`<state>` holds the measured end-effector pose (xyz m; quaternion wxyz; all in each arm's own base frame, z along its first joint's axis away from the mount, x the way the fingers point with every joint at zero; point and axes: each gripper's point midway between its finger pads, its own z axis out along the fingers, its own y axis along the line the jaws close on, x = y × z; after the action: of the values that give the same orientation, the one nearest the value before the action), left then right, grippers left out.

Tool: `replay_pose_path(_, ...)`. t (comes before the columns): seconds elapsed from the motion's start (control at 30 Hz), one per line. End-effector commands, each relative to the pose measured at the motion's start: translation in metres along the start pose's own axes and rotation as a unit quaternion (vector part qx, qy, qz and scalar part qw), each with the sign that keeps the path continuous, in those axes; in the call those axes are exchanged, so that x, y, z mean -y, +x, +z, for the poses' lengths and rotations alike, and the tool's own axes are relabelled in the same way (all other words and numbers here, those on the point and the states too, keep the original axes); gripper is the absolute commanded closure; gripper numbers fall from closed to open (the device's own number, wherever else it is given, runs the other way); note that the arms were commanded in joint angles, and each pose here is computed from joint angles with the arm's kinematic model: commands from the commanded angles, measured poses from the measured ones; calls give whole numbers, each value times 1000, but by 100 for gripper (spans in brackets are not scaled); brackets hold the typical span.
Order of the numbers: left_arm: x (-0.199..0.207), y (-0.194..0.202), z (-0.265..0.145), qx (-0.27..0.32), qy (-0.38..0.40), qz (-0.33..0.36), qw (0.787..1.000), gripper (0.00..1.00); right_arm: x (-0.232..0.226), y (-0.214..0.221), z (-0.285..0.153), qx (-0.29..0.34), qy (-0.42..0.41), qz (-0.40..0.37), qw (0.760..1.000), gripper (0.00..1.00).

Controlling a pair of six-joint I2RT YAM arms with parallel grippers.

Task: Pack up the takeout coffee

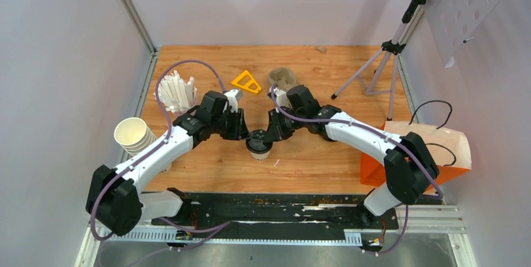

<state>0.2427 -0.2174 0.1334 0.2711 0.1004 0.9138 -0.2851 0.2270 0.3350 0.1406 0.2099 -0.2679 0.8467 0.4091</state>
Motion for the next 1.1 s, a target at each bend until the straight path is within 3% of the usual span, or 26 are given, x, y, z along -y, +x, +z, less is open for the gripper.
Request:
replay_pose_path(0.0,-8,8,-15,-6,-27,-13,1000,62,10,-2,-9,-15,34,-11,999,89)
replay_pose_path(0.27,8,4,-27,13,5,-24,1000,47,-3,-8,-1,-6,-8,6,1000,89)
replay_pose_path(0.47,24,11,-27,31,66,-58,996,44,-6,-9,1,-4,-19,16,1000,89)
replay_pose_path(1.07,21,32,-10,43,101,-105,988,39,-1,2,10,-15,-22,34,999,90)
